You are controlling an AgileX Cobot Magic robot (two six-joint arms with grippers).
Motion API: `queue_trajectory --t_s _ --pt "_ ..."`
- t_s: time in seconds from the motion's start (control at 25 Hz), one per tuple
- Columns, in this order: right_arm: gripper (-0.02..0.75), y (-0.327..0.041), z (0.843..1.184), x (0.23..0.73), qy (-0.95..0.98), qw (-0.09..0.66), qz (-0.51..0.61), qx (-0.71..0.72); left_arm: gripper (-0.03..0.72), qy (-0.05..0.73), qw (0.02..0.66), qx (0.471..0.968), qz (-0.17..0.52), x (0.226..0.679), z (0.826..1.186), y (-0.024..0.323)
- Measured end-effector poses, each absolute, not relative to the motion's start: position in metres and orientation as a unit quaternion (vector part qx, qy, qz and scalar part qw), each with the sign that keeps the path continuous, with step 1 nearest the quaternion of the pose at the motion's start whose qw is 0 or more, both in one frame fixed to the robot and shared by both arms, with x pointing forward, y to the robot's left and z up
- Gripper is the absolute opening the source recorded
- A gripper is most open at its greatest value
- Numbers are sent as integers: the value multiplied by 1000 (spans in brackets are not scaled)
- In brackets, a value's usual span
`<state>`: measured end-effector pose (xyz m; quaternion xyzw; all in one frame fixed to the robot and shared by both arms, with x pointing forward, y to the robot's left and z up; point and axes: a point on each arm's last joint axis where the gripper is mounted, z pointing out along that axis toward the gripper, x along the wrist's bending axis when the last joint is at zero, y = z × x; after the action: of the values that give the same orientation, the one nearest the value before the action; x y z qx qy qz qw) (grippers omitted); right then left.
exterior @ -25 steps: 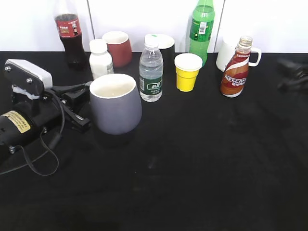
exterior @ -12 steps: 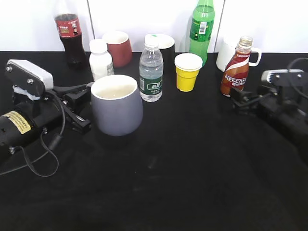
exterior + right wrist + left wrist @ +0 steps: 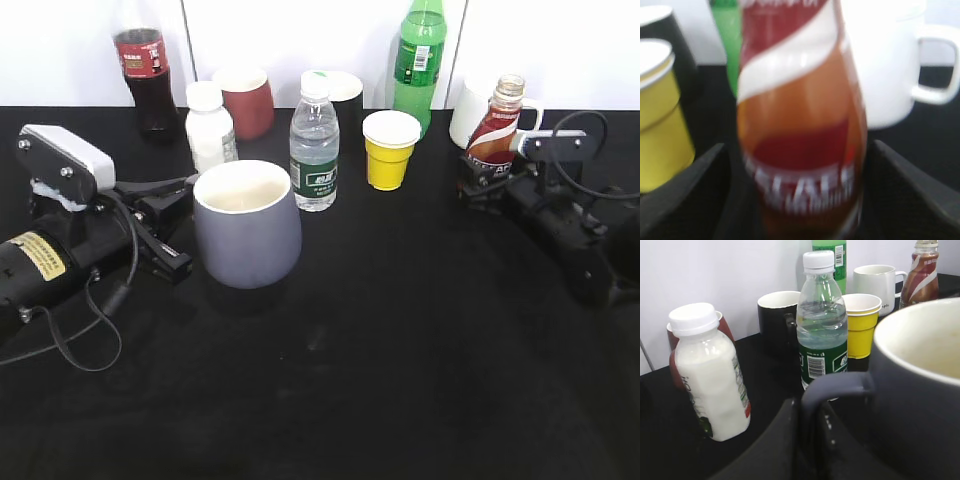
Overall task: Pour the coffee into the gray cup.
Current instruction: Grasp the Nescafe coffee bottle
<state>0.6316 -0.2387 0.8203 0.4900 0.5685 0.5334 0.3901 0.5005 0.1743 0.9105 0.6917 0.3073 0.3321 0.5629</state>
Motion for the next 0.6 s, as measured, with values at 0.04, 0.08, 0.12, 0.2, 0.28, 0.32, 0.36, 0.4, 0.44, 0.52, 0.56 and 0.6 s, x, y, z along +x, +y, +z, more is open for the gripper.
queue_trajectory --t_s 0.04,0.08,0.12,0.2,0.28,0.32,0.36,0.4,0.44,0.52,0.56,0.6 --pt "628 -238 819 635 567 392 536 488 63 307 563 692 332 500 911 174" --pt "628 -238 814 638 567 392 536 488 63 307 563 692 332 500 911 174" --pt "628 -238 808 639 568 390 534 490 63 307 563 692 332 500 911 174" --pt "622 -237 803 643 568 390 534 489 63 305 563 693 331 500 911 174" --pt "611 -236 805 650 564 396 541 482 63 305 563 693 331 500 910 174" --pt "608 -235 806 653 561 398 544 480 63 304 564 693 331 500 910 174" --pt "601 -235 807 656 559 400 547 477 63 304 564 693 331 500 910 174" --pt "594 -235 808 657 558 402 548 476 63 304 564 693 331 500 910 174" --pt "589 -235 809 660 556 404 550 474 63 304 564 693 331 500 910 174" --pt "587 -234 805 664 556 404 550 474 63 303 564 694 330 500 910 174" --pt "587 -234 801 665 558 403 548 475 63 303 564 694 330 500 910 174" --pt "583 -234 799 665 559 401 547 477 63 303 564 694 330 500 910 174"
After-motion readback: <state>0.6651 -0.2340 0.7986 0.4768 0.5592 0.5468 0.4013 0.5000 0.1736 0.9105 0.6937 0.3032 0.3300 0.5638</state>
